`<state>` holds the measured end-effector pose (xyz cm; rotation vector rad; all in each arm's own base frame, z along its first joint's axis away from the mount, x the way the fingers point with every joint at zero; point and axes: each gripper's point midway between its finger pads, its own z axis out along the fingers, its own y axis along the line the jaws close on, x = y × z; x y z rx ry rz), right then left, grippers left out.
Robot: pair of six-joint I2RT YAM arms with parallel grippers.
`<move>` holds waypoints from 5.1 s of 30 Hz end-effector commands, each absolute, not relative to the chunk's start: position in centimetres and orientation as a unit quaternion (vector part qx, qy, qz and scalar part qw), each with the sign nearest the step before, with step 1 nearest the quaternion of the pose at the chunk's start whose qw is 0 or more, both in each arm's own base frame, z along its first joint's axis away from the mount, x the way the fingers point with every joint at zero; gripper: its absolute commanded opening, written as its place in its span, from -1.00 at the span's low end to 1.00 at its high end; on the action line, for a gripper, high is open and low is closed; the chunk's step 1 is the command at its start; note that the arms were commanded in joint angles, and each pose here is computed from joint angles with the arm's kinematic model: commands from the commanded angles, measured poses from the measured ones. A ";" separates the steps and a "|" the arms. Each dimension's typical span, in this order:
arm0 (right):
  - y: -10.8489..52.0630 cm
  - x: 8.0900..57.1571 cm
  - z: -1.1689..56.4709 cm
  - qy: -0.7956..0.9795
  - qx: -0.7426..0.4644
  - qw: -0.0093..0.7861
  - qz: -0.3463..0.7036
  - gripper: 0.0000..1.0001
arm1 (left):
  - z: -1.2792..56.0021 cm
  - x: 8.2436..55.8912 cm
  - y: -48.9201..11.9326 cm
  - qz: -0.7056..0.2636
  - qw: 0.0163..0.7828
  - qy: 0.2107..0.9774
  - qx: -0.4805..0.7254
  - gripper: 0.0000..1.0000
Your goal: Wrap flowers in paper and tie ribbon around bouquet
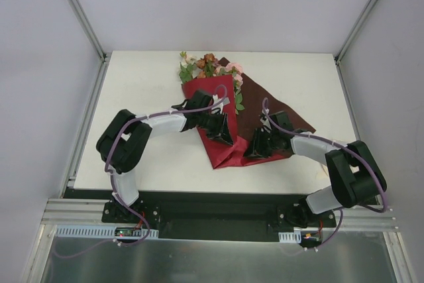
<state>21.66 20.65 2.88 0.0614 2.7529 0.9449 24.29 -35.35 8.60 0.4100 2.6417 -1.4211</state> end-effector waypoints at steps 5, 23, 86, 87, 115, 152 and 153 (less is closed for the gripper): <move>21.0 23.6 2.2 0.941 0.038 0.131 0.310 -0.54 | 7.4 23.9 -37.0 -0.492 0.042 0.856 0.155 -0.62; 20.8 23.4 3.2 0.944 0.017 0.144 0.297 -0.17 | 0.8 24.6 -36.1 -0.447 -0.003 0.890 0.091 -0.62; 15.9 22.4 13.5 0.877 0.001 0.368 0.310 -0.98 | -1.2 23.5 -34.8 -0.434 -0.038 0.898 0.067 -0.85; 17.8 21.8 13.0 0.882 -0.029 0.340 0.325 -0.99 | -1.2 23.4 -34.8 -0.433 -0.039 0.898 0.066 -0.85; 27.4 23.7 13.4 0.890 -0.125 0.271 0.343 -0.99 | 7.6 23.9 -35.3 -0.501 0.034 0.856 0.122 -0.69; 35.4 27.4 10.8 0.895 -0.098 0.174 0.399 -0.98 | 3.6 25.1 -24.8 -0.364 0.167 0.915 -0.044 -0.46; 35.6 27.4 10.4 0.896 -0.097 0.171 0.397 -0.98 | 4.0 25.3 -24.4 -0.359 0.183 0.914 -0.050 -0.46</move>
